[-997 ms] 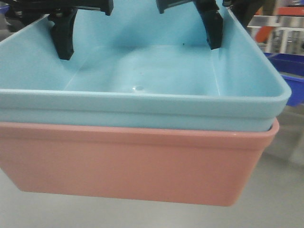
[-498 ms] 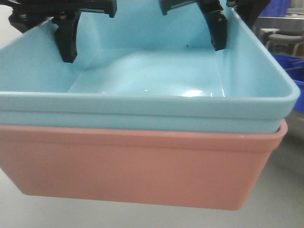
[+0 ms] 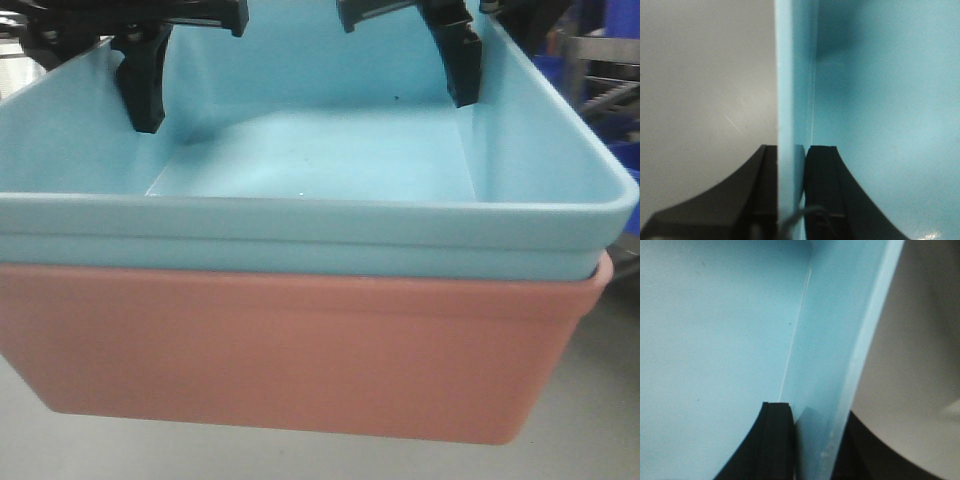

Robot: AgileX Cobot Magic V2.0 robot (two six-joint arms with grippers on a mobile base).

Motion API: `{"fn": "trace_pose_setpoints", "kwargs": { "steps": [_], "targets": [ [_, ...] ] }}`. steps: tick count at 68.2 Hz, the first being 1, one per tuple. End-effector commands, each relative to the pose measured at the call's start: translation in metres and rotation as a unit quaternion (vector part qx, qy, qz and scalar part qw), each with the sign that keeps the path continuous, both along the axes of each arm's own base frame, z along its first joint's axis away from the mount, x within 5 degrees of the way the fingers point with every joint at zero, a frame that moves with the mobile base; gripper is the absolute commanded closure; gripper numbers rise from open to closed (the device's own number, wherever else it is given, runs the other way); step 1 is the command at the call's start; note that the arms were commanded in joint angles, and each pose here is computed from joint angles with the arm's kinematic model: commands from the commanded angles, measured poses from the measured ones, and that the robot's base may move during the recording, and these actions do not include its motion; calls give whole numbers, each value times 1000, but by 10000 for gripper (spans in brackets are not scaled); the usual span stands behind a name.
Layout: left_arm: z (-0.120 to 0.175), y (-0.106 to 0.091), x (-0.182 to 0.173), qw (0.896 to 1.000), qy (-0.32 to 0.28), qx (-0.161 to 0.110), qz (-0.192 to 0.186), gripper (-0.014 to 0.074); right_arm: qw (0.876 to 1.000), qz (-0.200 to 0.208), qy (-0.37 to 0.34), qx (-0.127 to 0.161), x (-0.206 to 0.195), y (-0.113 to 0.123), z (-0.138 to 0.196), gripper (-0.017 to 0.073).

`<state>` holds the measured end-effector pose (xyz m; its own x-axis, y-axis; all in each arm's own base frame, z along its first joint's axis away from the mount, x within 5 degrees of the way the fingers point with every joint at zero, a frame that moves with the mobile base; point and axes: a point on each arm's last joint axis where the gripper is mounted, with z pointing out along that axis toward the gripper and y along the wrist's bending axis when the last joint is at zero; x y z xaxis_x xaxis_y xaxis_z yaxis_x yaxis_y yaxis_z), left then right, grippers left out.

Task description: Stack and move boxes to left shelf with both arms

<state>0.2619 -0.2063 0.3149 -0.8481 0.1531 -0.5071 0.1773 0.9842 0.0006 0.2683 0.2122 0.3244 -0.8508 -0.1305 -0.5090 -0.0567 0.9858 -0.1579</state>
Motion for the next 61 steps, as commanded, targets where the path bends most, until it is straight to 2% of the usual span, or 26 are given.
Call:
{"fn": "trace_pose_setpoints", "kwargs": {
  "steps": [1,61],
  "targets": [
    [41,-24,-8,986,-79,-139,-46,605,992,58,-59,98,-7,18,31,503],
    [41,-24,-8,986,-79,-139,-46,605,993,53,-53,91,-8,17,30,503]
  ]
}}
